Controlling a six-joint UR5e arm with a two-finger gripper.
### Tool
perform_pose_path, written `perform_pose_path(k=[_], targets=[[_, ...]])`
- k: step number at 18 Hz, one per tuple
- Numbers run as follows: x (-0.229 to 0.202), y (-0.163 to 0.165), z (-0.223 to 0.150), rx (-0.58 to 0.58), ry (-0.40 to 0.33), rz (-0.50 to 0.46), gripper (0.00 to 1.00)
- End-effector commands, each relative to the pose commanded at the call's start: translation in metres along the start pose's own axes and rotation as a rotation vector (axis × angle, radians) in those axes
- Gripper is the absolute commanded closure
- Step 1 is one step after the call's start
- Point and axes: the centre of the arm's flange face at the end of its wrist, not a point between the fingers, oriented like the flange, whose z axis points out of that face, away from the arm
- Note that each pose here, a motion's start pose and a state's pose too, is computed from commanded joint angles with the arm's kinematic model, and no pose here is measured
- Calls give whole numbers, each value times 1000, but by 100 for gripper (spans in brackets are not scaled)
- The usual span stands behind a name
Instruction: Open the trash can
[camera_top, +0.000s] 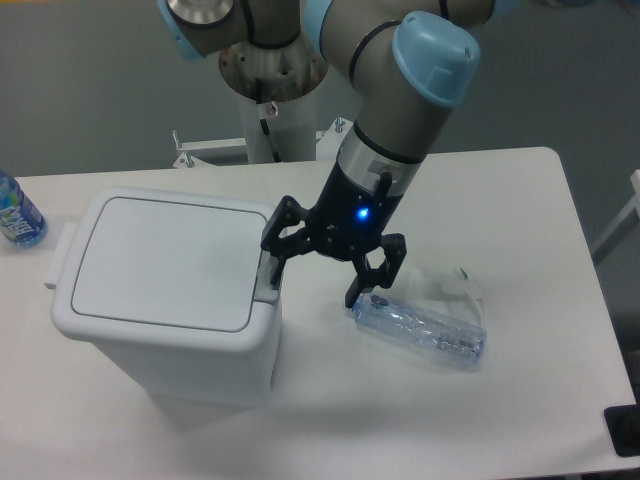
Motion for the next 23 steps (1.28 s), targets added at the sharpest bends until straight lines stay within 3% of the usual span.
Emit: perform_pose_path(k=[23], targets=[[0,-5,-9,5,-32,11,0]])
